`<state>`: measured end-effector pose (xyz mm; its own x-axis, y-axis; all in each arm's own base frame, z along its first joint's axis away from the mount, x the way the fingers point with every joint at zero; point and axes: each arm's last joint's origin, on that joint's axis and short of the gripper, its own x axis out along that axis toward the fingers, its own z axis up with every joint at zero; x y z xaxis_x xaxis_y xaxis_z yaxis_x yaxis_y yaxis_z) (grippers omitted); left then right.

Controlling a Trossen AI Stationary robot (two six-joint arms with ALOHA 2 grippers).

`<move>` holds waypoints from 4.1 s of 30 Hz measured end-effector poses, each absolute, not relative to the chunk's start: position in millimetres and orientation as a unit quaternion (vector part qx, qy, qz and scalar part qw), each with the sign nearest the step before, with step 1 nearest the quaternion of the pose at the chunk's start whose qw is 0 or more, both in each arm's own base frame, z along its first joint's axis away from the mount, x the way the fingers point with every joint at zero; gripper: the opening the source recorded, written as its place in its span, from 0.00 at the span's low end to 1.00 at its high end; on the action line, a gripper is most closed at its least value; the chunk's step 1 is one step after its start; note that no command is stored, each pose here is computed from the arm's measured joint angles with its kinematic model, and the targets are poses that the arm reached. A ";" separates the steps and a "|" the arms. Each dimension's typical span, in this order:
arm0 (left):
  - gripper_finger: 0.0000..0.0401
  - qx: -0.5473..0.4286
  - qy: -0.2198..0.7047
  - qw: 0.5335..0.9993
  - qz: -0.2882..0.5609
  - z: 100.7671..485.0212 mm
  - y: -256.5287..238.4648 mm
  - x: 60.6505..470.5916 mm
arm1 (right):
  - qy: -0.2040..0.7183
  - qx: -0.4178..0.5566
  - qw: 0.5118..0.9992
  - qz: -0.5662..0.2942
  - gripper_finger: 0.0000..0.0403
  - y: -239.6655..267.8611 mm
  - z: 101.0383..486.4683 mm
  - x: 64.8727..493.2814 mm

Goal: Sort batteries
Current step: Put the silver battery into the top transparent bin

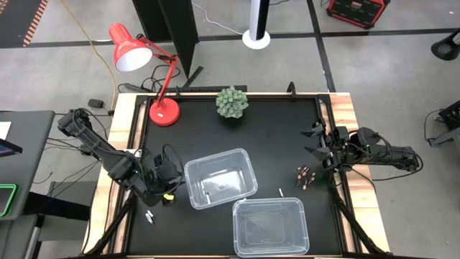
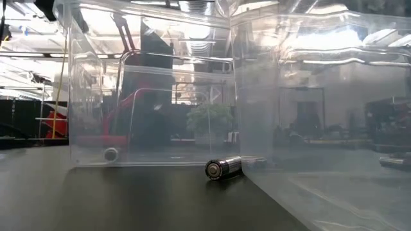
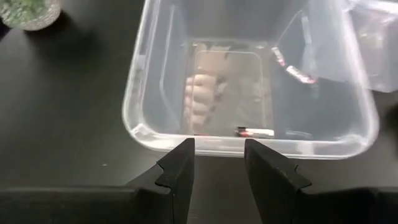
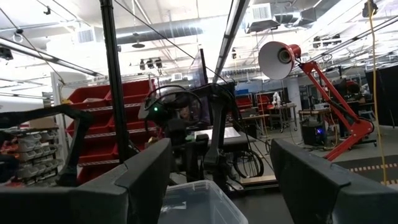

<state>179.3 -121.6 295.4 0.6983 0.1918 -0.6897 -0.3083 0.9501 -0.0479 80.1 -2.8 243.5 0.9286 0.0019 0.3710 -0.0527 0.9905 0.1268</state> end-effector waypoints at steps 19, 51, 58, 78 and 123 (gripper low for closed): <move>0.34 -0.135 0.583 0.801 0.022 260.8 -191.8 154.1 | -0.177 0.066 0.982 0.012 0.72 -2.8 241.4 80.9; 0.34 0.007 0.733 0.679 0.023 177.9 -244.9 137.4 | -0.177 0.077 0.981 0.014 0.72 -2.9 241.5 80.9; 0.34 0.045 0.729 0.683 0.015 169.8 -240.4 136.0 | -0.177 0.077 0.981 0.014 0.72 -2.9 241.5 80.9; 0.34 0.041 0.729 0.684 -0.006 165.9 -241.9 136.4 | -0.177 0.077 0.981 0.014 0.72 -2.9 241.4 80.9; 0.09 -0.035 0.724 0.688 0.035 147.1 -237.8 133.7 | -0.177 0.076 0.981 0.014 0.72 -2.9 241.4 80.9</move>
